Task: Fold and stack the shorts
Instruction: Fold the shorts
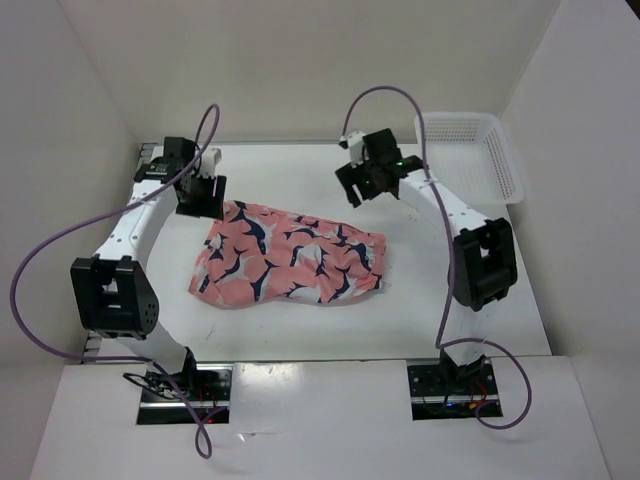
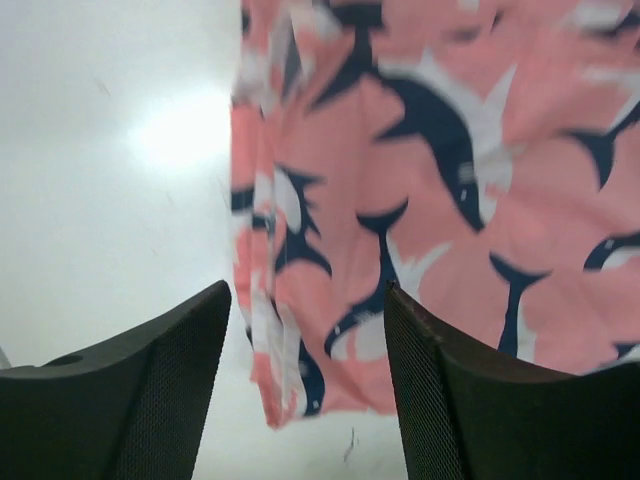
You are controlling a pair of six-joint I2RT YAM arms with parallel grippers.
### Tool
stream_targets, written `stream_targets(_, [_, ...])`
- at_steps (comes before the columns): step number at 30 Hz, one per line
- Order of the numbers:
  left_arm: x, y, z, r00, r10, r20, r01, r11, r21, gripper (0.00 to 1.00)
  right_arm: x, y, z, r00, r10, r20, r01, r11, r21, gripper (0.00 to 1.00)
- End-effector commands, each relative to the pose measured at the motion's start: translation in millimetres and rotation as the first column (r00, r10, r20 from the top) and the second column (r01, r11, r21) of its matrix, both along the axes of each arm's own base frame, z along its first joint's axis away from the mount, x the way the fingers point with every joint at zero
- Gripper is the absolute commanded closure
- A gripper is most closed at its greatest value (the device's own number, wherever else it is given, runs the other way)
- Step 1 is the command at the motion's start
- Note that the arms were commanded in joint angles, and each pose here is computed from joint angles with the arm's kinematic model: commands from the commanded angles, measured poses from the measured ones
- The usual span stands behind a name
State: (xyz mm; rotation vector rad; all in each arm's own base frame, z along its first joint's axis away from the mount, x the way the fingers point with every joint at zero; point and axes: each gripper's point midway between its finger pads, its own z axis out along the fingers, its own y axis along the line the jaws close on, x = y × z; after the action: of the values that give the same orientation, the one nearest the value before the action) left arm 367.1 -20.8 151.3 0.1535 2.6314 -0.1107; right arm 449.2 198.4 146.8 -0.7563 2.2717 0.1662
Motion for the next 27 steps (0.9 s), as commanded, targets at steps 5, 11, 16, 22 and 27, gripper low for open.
stream_targets(5, [66.8,-10.4,-19.8,0.996,-0.022,0.084,0.022,1.0,0.006,0.28,-61.1,-70.8,-10.0,0.987,0.0,-0.158,0.008,0.999,0.047,0.37])
stream_targets(11, [105.8,-16.6,-54.5,0.995,-0.029,0.094,0.026,0.999,0.026,0.27,-108.1,-63.7,-8.7,0.955,0.182,-0.233,-0.163,0.981,0.101,0.22])
stream_targets(16, [120.3,-16.9,-71.6,0.994,-0.027,0.102,0.024,0.999,0.029,0.27,-116.9,-60.0,-14.4,0.943,0.21,-0.258,-0.183,0.975,0.127,0.13])
stream_targets(22, [125.1,-30.9,-88.7,0.994,-0.057,0.093,0.057,0.998,0.011,0.34,-108.6,-55.2,-36.6,0.943,0.191,-0.274,-0.155,0.977,0.149,0.13])
stream_targets(27, [128.5,-35.8,-103.6,0.995,-0.067,0.075,0.066,0.998,0.012,0.43,-91.6,-58.2,-62.3,0.948,0.135,-0.287,-0.105,0.987,0.118,0.25])
